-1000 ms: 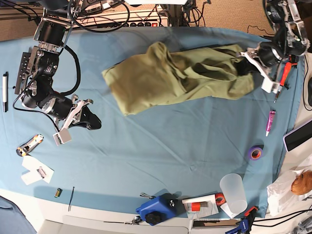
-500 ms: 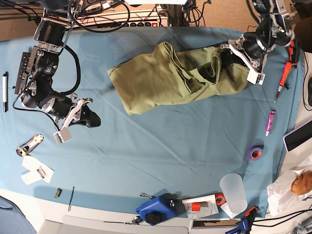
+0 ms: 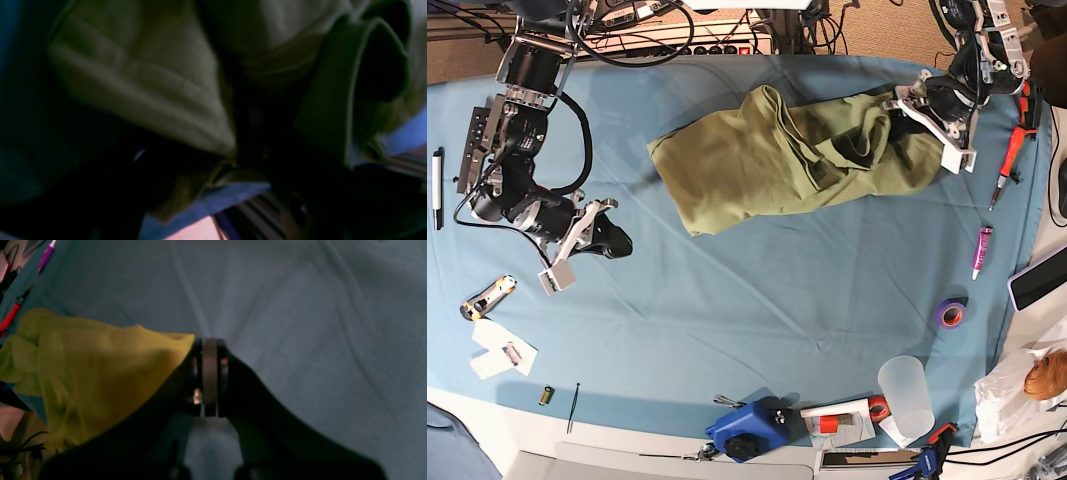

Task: Layout the t-shirt on the table in an organized manner, then fold the t-shirt properly
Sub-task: 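Grasp the other strip end with the left gripper and fold it inward, then lift the folded bundle with the left gripper and fold it over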

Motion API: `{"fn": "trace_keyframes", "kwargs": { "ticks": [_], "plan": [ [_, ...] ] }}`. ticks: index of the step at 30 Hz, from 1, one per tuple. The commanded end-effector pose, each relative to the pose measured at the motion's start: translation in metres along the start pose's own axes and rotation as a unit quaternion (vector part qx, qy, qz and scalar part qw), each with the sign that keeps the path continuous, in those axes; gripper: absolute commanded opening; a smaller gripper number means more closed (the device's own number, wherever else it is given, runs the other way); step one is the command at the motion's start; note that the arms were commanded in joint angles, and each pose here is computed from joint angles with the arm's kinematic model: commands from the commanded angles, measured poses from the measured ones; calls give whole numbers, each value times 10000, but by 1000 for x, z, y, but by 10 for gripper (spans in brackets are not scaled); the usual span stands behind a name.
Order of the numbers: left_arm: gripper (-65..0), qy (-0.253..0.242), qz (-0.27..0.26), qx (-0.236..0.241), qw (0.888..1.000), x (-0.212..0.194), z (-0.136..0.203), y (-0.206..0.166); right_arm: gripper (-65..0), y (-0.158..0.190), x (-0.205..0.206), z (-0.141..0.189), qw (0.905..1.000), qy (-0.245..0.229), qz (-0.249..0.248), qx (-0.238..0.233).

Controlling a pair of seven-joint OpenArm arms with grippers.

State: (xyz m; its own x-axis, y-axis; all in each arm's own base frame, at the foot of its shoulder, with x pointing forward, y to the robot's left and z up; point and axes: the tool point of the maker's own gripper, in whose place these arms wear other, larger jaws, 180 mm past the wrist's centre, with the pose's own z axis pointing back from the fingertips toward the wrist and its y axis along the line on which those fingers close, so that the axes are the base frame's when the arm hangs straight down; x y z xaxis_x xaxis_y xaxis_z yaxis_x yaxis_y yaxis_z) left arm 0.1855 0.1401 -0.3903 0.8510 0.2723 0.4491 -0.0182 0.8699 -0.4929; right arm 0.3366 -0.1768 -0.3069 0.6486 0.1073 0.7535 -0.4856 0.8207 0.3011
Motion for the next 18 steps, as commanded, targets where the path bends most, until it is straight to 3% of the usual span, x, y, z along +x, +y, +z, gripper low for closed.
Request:
{"fn": "trace_keyframes", "kwargs": {
  "ticks": [1,5,8,18],
  "plan": [
    [-411,13,24,-166,9999,0,2,-6,-650,-1,19,7,9995,-267,154,4],
    [-526,-186,-143,-781,9967,7,5,-29,-650,-1,18,7,9995,-266,153,4],
    [-650,-357,-240,-818,9957,15,5,-30,-650,-1,19,7,9995,-267,154,4],
    [-650,-608,-786,-668,9928,44,4,-34,-650,-5,17,7,9995,-224,178,-111]
  ]
}}
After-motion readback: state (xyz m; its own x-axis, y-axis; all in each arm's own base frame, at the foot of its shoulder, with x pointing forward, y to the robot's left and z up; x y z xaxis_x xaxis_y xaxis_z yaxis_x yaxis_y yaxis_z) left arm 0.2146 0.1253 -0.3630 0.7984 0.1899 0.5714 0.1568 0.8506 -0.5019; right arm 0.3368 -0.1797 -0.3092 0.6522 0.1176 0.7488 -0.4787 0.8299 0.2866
